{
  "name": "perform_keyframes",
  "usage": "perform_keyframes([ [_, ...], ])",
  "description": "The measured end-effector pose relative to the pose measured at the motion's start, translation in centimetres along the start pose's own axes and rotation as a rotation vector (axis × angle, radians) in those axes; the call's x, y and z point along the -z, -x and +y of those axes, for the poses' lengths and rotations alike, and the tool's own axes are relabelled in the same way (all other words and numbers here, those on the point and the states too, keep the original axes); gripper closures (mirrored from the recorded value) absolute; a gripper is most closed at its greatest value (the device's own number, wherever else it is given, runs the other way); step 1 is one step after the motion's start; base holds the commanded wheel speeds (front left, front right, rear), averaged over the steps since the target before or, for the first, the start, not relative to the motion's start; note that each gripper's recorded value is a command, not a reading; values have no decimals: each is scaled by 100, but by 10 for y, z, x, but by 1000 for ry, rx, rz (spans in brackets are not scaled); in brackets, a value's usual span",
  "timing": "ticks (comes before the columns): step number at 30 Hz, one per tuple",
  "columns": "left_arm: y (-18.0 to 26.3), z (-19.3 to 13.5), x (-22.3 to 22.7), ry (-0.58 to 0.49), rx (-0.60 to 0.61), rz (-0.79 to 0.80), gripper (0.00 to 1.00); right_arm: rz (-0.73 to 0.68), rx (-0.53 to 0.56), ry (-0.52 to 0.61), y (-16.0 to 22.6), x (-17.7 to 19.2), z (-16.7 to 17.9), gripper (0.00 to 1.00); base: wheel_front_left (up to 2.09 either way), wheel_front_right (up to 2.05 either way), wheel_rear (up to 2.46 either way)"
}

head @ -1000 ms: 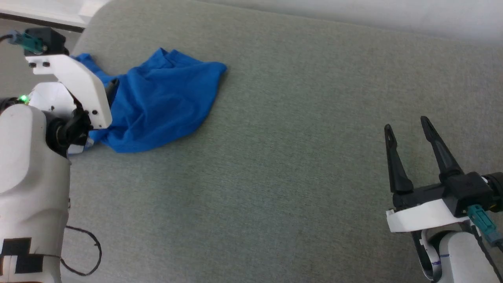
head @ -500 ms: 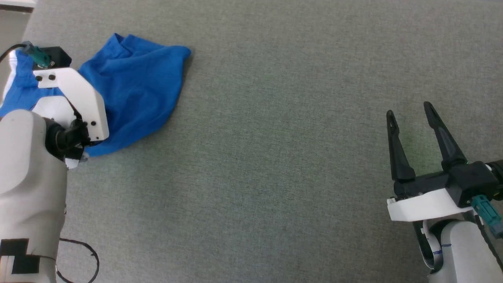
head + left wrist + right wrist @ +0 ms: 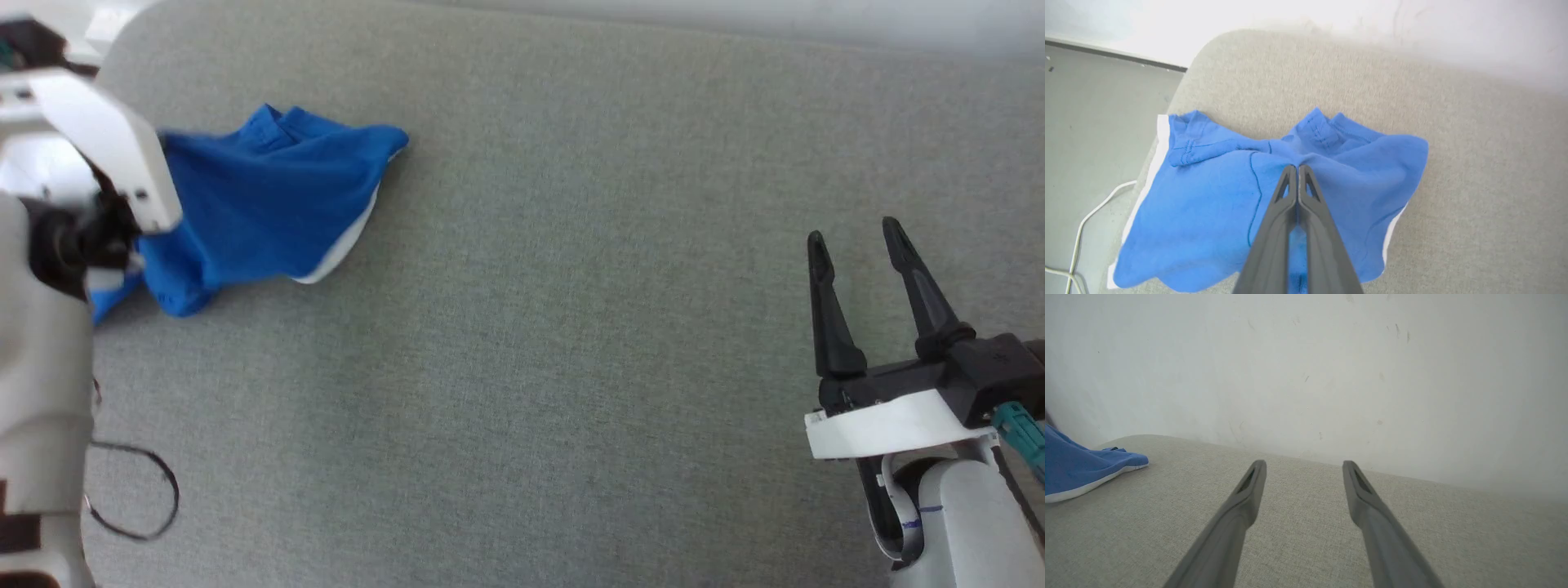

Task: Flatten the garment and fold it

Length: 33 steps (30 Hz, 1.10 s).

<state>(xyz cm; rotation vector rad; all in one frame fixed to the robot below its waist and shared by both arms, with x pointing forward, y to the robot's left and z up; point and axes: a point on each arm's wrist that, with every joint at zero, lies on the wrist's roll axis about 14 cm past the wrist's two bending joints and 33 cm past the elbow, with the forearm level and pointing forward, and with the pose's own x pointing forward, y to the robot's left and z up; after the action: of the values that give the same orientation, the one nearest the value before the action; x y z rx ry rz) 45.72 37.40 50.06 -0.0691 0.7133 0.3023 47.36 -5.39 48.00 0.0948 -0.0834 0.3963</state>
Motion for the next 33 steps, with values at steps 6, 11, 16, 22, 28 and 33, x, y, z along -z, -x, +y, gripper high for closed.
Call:
perform_keyframes([
  [6,43,-12,-77,15,43,-252,100,-33,27,-15,14,-21,-4,0,0,0,0],
  [11,87,-46,-129,20,153,-432,100,-56,67,-18,32,-38,-13,0,0,0,0],
  [16,130,-97,-165,-8,292,-558,100,-93,136,-1,52,-57,-33,0,0,0,0],
  [22,162,-182,-173,-81,513,-593,100,-127,245,29,82,-76,-64,0,0,0,0],
  [28,187,-267,-153,-175,722,-570,100,-156,355,59,113,-91,-93,0,0,0,0],
  [33,184,-326,-109,-237,859,-477,100,-166,433,76,137,-98,-113,0,0,0,0],
])
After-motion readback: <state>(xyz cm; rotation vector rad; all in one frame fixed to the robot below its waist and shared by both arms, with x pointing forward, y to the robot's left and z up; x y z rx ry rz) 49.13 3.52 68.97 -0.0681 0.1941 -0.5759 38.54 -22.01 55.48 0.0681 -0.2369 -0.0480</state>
